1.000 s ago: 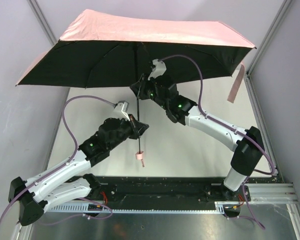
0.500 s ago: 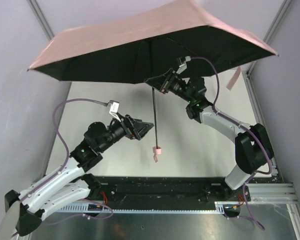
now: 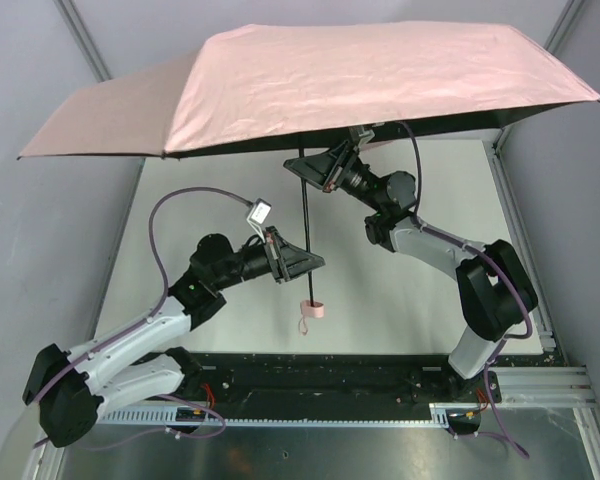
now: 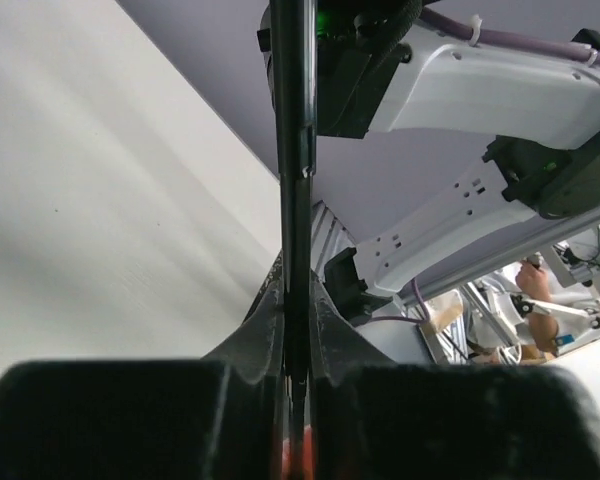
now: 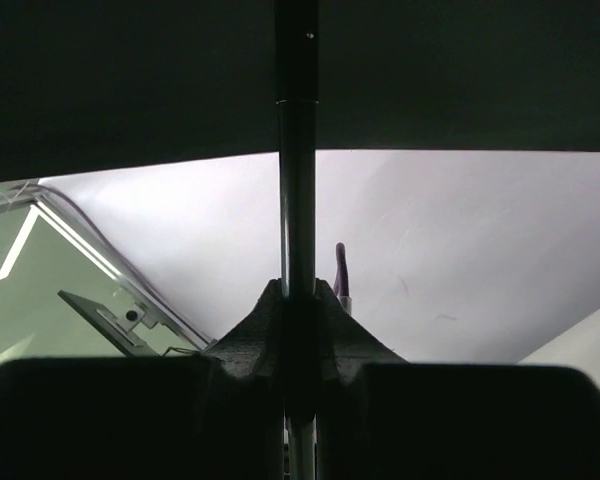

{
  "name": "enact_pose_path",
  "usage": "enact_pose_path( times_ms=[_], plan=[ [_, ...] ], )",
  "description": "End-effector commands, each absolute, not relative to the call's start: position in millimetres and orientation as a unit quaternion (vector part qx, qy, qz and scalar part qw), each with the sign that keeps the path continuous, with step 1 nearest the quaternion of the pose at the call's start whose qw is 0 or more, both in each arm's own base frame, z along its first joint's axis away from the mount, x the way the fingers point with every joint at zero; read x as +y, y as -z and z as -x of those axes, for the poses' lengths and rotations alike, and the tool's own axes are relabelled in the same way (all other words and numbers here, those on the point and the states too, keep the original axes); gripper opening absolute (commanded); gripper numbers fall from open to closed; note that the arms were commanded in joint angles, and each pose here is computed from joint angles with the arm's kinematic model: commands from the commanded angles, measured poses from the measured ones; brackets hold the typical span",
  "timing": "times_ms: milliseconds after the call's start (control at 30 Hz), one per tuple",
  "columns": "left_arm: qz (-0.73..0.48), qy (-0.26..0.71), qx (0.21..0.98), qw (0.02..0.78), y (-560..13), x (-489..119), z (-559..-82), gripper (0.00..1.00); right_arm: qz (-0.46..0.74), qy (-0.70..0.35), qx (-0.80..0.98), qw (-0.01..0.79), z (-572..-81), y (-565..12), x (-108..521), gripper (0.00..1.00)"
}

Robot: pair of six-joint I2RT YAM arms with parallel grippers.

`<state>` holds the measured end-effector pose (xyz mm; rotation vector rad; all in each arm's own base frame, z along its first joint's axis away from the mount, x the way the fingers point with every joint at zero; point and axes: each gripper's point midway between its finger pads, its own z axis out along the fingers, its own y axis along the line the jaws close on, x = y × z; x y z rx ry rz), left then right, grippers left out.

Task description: Put away the umbrella

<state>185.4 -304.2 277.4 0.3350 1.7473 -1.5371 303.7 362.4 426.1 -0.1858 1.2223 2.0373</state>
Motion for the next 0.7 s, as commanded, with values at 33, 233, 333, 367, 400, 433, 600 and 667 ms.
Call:
enact_pose_path(
  times_ms=[33,233,333,367,400,433,600,667],
  plan=[
    [-0.123,0.594,0.666,0.435,-300.4,-298.3,-196.3,0.02,0.112,-0.814,0.429,0.375,-275.8,-447.6,352.4,0.0],
    [-0.09,0.561,0.683,0.459,-296.4,-290.2,-205.7,0.0,0.102,-0.791,0.466,0.384,-290.6,-426.0,354.7,0.09],
    [-0.071,0.532,0.706,0.463,-288.3,-284.2,-212.8,0.0,0.093,-0.742,0.518,0.414,-309.6,-408.0,358.1,0.27],
    [-0.07,0.523,0.712,0.464,-286.9,-282.9,-213.9,0.0,0.09,-0.72,0.538,0.429,-317.4,-400.9,358.4,0.34],
    [-0.069,0.513,0.718,0.466,-284.8,-281.8,-215.0,0.0,0.089,-0.699,0.556,0.441,-323.6,-394.1,358.4,0.39],
    [-0.066,0.503,0.723,0.47,-283.4,-279.8,-216.7,0.0,0.091,-0.678,0.57,0.455,-328.4,-388.9,357.9,0.43],
    [-0.055,0.461,0.742,0.483,-277.1,-270.7,-225.8,0.0,0.09,-0.591,0.618,0.51,-353.7,-369.8,357.6,0.51],
    [-0.061,0.457,0.745,0.482,-274.8,-271.6,-226.1,0.0,0.098,-0.582,0.622,0.515,-358.7,-365.5,364.5,0.51]
  ],
)
